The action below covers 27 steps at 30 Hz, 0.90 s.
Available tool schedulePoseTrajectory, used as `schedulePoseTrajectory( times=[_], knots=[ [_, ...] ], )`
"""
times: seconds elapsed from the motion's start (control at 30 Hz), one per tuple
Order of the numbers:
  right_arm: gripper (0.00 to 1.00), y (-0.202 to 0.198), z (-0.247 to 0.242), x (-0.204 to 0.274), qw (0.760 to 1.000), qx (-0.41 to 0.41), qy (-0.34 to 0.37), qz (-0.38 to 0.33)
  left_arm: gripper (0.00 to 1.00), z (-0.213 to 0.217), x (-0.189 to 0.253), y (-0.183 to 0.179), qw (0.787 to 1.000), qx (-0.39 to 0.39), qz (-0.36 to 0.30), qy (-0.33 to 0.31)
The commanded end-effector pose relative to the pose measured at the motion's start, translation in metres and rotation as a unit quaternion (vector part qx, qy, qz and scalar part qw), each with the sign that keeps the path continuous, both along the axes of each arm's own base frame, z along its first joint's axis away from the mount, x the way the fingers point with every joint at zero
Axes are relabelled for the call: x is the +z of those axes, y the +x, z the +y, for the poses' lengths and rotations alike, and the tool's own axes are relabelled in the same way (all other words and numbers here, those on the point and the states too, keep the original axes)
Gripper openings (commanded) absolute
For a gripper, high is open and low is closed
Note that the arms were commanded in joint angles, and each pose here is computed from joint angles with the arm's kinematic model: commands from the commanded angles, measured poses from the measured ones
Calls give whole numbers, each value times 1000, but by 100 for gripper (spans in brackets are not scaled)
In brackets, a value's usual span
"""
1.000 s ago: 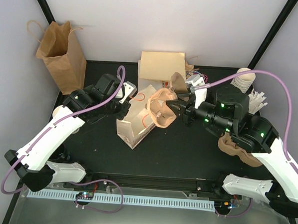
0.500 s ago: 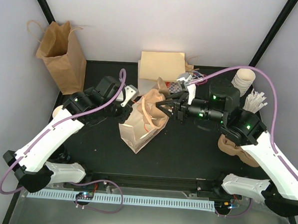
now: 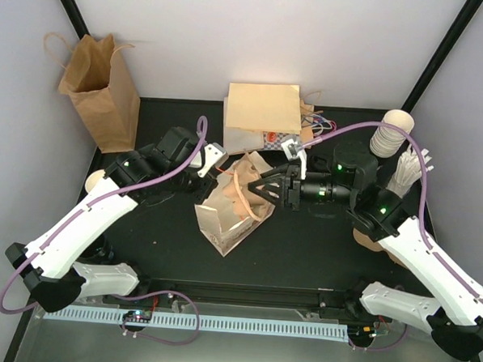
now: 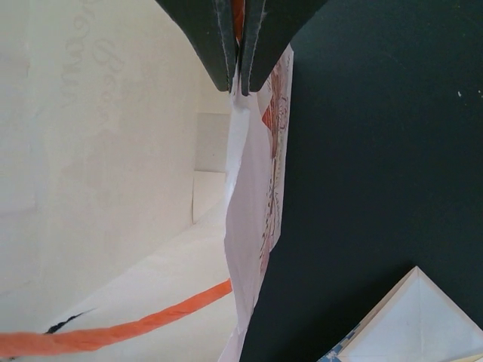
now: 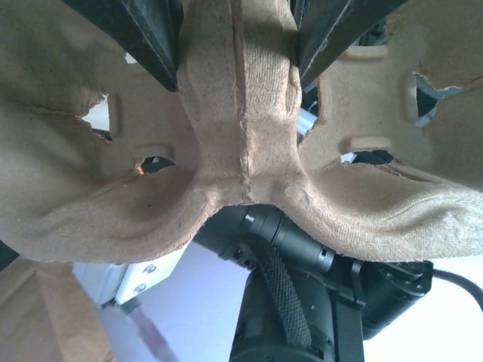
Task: Pack the takeout coffee
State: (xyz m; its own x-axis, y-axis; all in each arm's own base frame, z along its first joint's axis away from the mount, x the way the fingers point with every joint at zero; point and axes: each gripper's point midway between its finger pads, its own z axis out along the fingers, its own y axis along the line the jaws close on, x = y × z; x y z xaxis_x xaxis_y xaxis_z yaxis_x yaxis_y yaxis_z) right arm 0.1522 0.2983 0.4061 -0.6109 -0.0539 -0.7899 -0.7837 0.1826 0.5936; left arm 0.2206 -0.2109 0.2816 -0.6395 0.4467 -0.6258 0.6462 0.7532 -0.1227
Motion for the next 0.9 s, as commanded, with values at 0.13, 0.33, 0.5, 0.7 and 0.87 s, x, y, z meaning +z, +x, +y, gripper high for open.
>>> schedulePoseTrajectory(
  times=[0.13, 0.33, 0.5, 0.7, 0.87],
  knots=[
    [38, -18, -3, 6, 998, 38, 48, 18, 2, -6, 15, -1, 999, -6, -18, -26],
    [37, -20, -7, -14, 998, 31, 30, 37, 2, -8, 19, -2, 999, -9, -20, -35],
    [37, -16, -12, -25, 999, 8, 13, 39, 2, -6, 20, -1, 999, -3, -25, -35],
    [36, -5, -16, -39, 999, -20, -14, 36, 2, -9, 24, -6, 998, -18, -24, -47],
    [36, 6, -10, -36, 999, -15, -12, 45, 2, -12, 26, -11, 998, -33, -23, -55]
  ],
)
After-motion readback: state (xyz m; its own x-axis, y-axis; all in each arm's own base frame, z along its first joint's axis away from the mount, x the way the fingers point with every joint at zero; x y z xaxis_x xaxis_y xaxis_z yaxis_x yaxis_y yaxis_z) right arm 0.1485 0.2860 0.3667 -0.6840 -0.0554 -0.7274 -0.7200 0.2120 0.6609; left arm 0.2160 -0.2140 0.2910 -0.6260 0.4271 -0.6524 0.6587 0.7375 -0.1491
